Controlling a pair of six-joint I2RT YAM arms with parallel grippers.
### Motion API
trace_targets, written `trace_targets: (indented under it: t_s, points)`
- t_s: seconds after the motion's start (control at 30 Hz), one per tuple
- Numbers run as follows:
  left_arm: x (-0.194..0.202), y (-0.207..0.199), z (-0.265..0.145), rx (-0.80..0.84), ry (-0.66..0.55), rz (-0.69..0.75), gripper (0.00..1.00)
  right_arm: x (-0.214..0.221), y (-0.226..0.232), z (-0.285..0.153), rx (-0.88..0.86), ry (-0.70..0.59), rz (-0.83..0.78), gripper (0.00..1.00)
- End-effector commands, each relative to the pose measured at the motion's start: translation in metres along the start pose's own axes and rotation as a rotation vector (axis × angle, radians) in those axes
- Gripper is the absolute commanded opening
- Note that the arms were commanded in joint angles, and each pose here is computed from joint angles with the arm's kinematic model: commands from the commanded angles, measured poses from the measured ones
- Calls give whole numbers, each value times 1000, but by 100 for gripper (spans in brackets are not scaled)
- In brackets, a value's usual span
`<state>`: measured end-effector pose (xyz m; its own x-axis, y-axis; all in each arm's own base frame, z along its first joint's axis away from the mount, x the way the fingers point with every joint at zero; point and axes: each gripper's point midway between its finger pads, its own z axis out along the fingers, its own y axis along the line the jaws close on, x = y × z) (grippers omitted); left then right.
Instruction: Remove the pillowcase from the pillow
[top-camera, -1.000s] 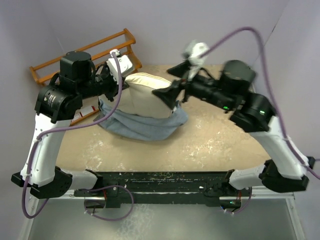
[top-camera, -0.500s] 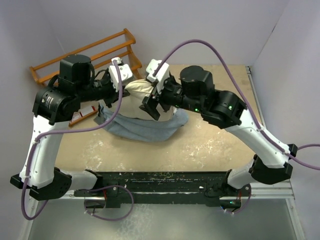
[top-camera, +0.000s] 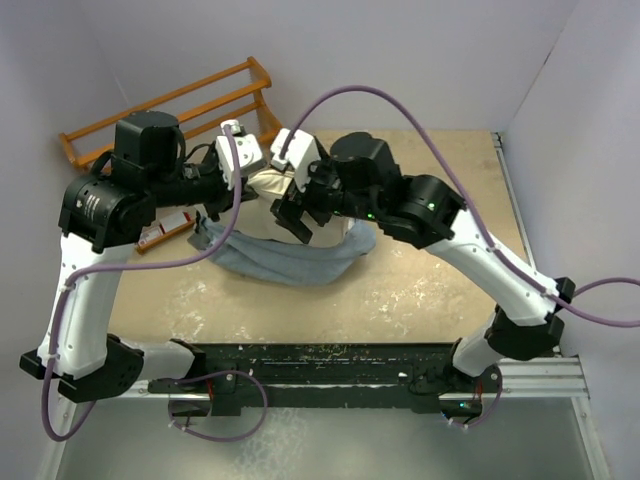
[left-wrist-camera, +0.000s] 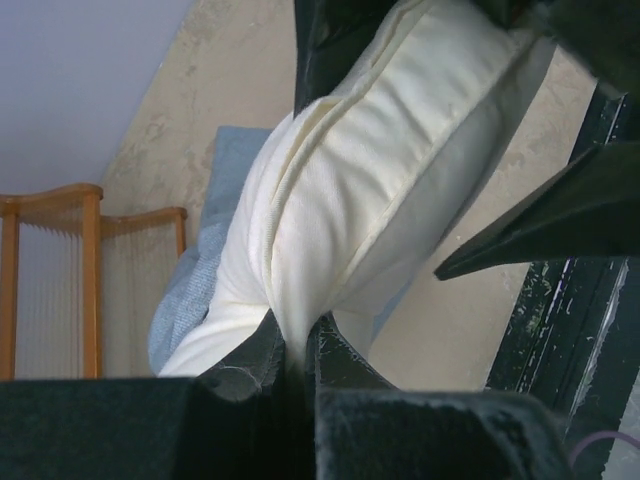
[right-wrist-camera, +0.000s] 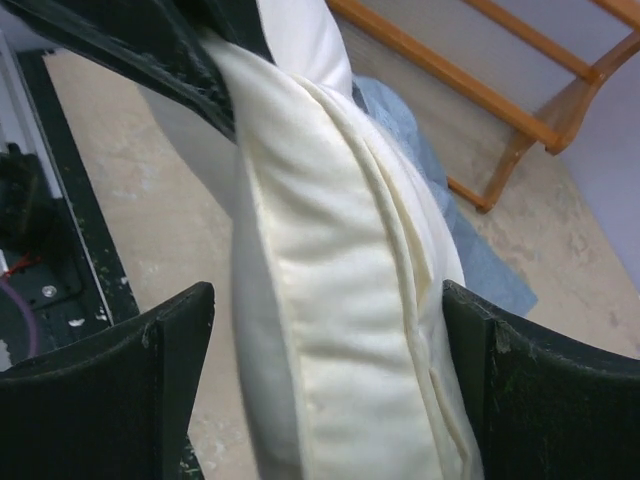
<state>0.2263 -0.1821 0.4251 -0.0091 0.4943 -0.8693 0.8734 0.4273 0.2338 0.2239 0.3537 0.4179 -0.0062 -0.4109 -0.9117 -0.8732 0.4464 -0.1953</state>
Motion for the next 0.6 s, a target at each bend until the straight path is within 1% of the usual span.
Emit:
trace_targets:
  t_s: [0.0, 0.07, 0.1, 0.13, 0.2, 0.23, 0.27, 0.3, 0.33, 0.37, 0.4, 0.47, 0.5, 0.57]
  points:
    - [-54, -6, -22, 7, -197, 90, 0, 15, -15, 20, 72, 40, -24, 90]
    - [-60, -10, -27, 21, -221, 89, 0, 10, -36, 19, 157, -5, 2, 83]
    - [-64, -14, -31, 30, -239, 90, 1, 6, -45, 17, 179, -37, 27, 79]
    - [-68, -19, -35, 43, -260, 91, 9, 2, -55, 14, 203, -71, 56, 72]
    - [-74, -31, -42, 88, -298, 96, 25, -1, -72, 6, 243, -120, 109, 51]
    - [-76, -36, -45, 108, -310, 94, 33, 0, -81, 3, 270, -137, 144, 36]
    - [-77, -40, -47, 128, -318, 90, 46, 3, -89, -1, 301, -149, 178, 14]
    - [-76, -42, -47, 138, -315, 80, 60, 2, -103, -12, 360, -177, 229, 0]
    - [-73, -40, -45, 127, -304, 72, 70, 1, -111, -20, 379, -209, 284, 0]
    - [-69, -36, -43, 100, -287, 64, 78, 0, -118, -31, 376, -254, 327, 0]
    - [-64, -29, -41, 61, -268, 58, 83, -7, -123, -45, 372, -329, 351, 0]
    - [-45, -6, -34, -66, -205, 48, 88, -18, -127, -72, 382, -457, 375, 0]
    - [-32, 5, -30, -130, -161, 43, 90, -19, -129, -81, 389, -489, 393, 0]
    - [9, 21, -16, -215, -39, 25, 91, -14, -136, -97, 399, -515, 415, 0]
